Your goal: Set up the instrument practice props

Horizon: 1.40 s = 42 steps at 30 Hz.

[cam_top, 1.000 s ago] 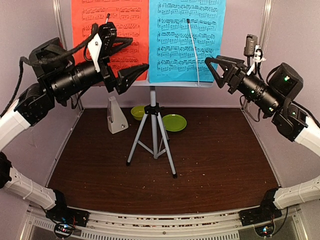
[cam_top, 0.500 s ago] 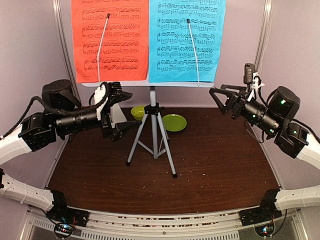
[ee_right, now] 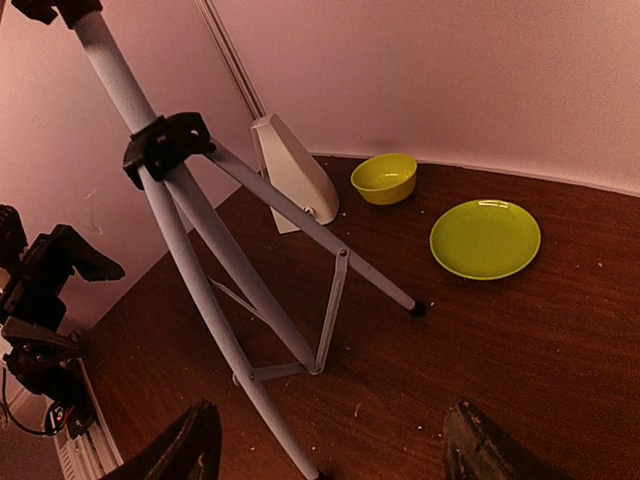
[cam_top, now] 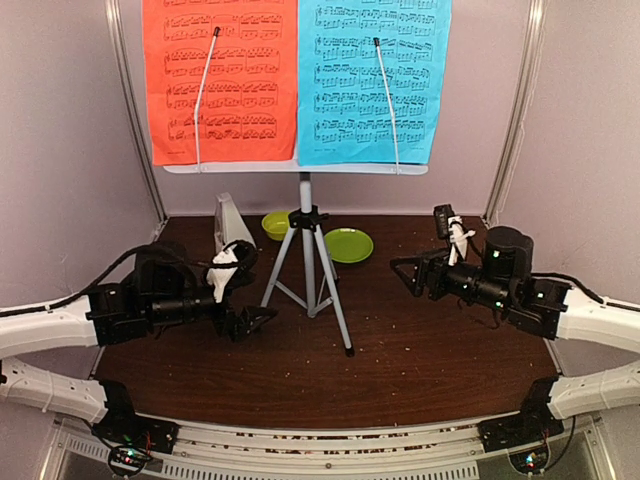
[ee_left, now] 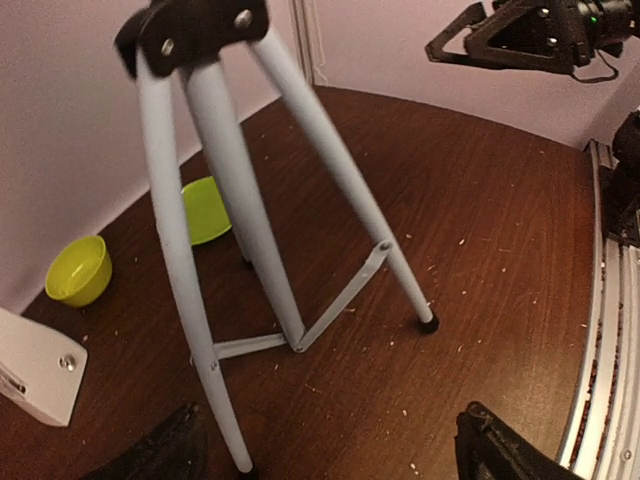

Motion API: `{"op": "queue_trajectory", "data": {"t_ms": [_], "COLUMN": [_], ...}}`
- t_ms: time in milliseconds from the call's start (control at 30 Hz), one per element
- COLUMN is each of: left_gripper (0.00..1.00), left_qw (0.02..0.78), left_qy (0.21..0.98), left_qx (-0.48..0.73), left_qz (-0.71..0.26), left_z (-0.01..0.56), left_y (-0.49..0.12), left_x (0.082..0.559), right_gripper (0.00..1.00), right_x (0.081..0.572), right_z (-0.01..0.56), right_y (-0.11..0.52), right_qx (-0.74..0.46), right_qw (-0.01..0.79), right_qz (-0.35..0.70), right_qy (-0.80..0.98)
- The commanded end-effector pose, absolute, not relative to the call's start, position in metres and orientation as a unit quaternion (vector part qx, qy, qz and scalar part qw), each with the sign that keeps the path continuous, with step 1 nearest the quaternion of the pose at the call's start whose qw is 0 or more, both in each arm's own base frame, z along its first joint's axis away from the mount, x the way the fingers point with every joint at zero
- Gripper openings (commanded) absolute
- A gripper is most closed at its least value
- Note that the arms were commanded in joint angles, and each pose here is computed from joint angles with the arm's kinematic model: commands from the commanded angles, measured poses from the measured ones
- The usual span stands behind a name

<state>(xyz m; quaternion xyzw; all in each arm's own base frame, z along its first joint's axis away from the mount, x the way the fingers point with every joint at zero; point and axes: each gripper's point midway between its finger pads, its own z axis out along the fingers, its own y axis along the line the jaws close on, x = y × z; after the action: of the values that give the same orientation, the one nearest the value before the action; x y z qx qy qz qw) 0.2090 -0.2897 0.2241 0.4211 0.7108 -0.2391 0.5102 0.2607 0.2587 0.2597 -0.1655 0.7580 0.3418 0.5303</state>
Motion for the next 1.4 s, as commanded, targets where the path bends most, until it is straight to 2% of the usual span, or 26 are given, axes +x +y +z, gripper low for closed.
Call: {"op": "queue_trajectory", "data": {"t_ms": [0,367,500,633,733,900,1033,1367], "left_gripper": [0.87,0.83,0.83,0.85,0.88,0.96,0.97,0.93], "left_qw": [0.544,0.519,0.539,0.553,0.564,0.568,0.562,0.506], "left_qy": [0.722,0.782,0.792,0.813,0.812,0.813,0.801,0.768], "left_qx": [0.328,0.247,0.168,0.054,0.022,0.072,0.139,0.311], "left_qz": [-0.272,-0.239,-0.233,-0.177,-0.146,-0.106,-0.152,-0.24], "left_z": [0.231,0.182,0.191,0.2,0.216,0.245,0.265,0.227], "left_y": [-0.278,-0.236,-0.2,-0.151,-0.136,-0.14,-0.133,-0.153], "left_x": [0.235,0.288,0.324,0.364,0.39,0.431,0.465,0.51], "right_gripper": [0.76,0.75,0.75,0.75,0.75,0.75,0.75,0.75], "right_x": [0.261,0.262,0.264,0.267,0.267,0.266,0.264,0.258], "right_z": [0.245,0.178,0.174,0.176,0.177,0.18,0.185,0.184], "right_y": [0.27,0.316,0.326,0.329,0.328,0.327,0.323,0.313], "right_qx": [-0.163,-0.206,-0.202,-0.199,-0.198,-0.201,-0.202,-0.203], "right_qw": [0.52,0.45,0.443,0.445,0.447,0.448,0.455,0.457], "right_qz": [0.363,0.346,0.359,0.363,0.362,0.362,0.358,0.353], "right_qy": [0.756,0.798,0.796,0.794,0.794,0.792,0.79,0.791]}}
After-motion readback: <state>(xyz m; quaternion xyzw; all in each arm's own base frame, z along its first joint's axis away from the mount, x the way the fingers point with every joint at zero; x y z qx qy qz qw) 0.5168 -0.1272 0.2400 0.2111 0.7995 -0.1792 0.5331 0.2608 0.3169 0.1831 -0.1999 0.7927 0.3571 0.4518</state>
